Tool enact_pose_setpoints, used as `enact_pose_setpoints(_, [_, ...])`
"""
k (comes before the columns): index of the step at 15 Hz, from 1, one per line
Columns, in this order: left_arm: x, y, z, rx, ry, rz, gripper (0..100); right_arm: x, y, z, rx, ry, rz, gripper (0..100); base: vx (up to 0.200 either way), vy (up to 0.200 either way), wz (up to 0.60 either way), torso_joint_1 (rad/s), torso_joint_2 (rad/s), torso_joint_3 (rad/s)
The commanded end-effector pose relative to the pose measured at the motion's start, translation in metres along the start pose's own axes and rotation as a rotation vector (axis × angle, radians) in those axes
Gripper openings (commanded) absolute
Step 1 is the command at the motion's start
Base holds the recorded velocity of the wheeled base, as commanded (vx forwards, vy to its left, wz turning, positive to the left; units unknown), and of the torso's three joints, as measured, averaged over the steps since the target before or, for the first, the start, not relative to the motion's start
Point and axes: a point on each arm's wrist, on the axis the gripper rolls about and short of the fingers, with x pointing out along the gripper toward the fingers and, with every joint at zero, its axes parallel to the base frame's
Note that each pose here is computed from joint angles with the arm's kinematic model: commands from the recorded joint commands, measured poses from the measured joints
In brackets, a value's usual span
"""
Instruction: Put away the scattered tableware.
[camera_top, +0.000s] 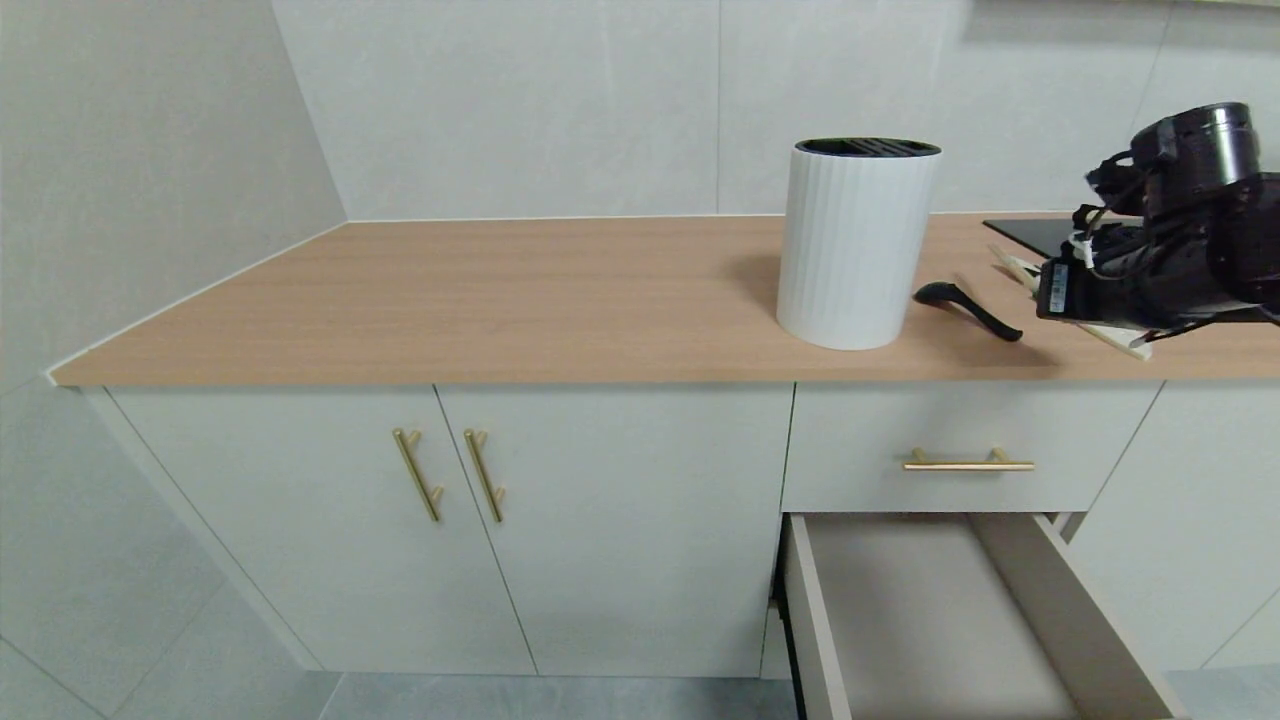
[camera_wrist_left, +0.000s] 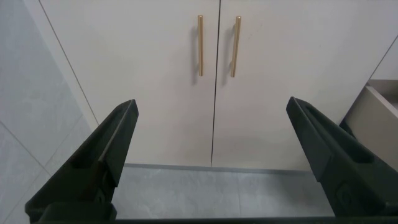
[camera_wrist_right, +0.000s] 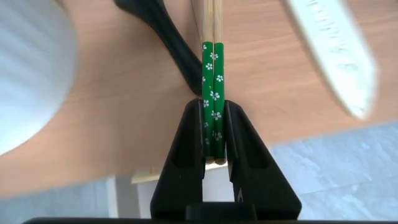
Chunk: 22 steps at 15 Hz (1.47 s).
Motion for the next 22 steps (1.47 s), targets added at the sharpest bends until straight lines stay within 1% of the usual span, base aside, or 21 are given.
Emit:
enact_pose_setpoints(1, [0.000,0.000,0.000,0.000,-0.001,0.000,100,-0.081,-0.013,-0.005,0.004,-0.083,0.051,0,0.000,0.000,0.00,0.000,0.00,0.000])
enact_pose_setpoints(3, [0.000,0.000,0.000,0.000,-0.001,0.000,100,-0.130,-0.027,-0.016,0.007,-0.133,0.073,0,0.000,0.000,0.00,0.000,0.00,0.000])
enact_pose_setpoints(4, [0.000,0.000,0.000,-0.001,0.000,0.000,100,-0.150,-0.033,-0.024,0.003,-0.137,0.097,0,0.000,0.000,0.00,0.000,0.00,0.000])
enact_pose_setpoints(5, [0.000,0.000,0.000,-0.001,0.000,0.000,100,-0.168,-0.038,-0.033,-0.020,-0.132,0.150,0,0.000,0.000,0.00,0.000,0.00,0.000])
enact_pose_setpoints(6, [0.000,0.000,0.000,-0.001,0.000,0.000,100,-0.188,-0.045,-0.047,-0.041,-0.107,0.217,0,0.000,0.000,0.00,0.000,0.00,0.000])
enact_pose_setpoints(7, [0.000,0.000,0.000,0.000,-0.001,0.000,100,-0.195,-0.048,-0.052,-0.046,-0.094,0.237,0,0.000,0.000,0.00,0.000,0.00,0.000])
enact_pose_setpoints(8, [0.000,0.000,0.000,0.000,0.000,0.000,100,-0.214,-0.056,-0.068,-0.062,-0.042,0.275,0,0.000,0.000,0.00,0.000,0.00,0.000])
enact_pose_setpoints(9, [0.000,0.000,0.000,0.000,0.000,0.000,100,-0.221,-0.058,-0.076,-0.070,-0.007,0.293,0,0.000,0.000,0.00,0.000,0.00,0.000])
enact_pose_setpoints(10, [0.000,0.000,0.000,-0.001,0.000,0.000,100,-0.230,-0.062,-0.091,-0.089,0.072,0.348,0,0.000,0.000,0.00,0.000,0.00,0.000])
enact_pose_setpoints(12, [0.000,0.000,0.000,0.000,-0.001,0.000,100,-0.232,-0.064,-0.103,-0.105,0.147,0.383,0,0.000,0.000,0.00,0.000,0.00,0.000])
enact_pose_setpoints(13, [0.000,0.000,0.000,0.000,0.000,0.000,100,-0.227,-0.064,-0.112,-0.128,0.216,0.381,0,0.000,0.000,0.00,0.000,0.00,0.000])
enact_pose_setpoints(15, [0.000,0.000,0.000,0.000,-0.001,0.000,100,-0.210,-0.056,-0.133,-0.193,0.384,0.395,0,0.000,0.000,0.00,0.000,0.00,0.000])
enact_pose_setpoints(17, [0.000,0.000,0.000,0.000,-0.001,0.000,100,-0.166,-0.041,-0.158,-0.244,0.584,0.374,0,0.000,0.000,0.00,0.000,0.00,0.000])
enact_pose_setpoints(20, [0.000,0.000,0.000,0.000,-0.001,0.000,100,-0.092,-0.015,-0.179,-0.259,0.737,0.327,0,0.000,0.000,0.00,0.000,0.00,0.000])
enact_pose_setpoints(21, [0.000,0.000,0.000,0.000,-0.001,0.000,100,-0.076,-0.009,-0.184,-0.265,0.778,0.311,0,0.000,0.000,0.00,0.000,0.00,0.000])
enact_pose_setpoints(22, [0.000,0.000,0.000,0.000,-0.001,0.000,100,-0.072,-0.008,-0.186,-0.269,0.790,0.304,0,0.000,0.000,0.00,0.000,0.00,0.000])
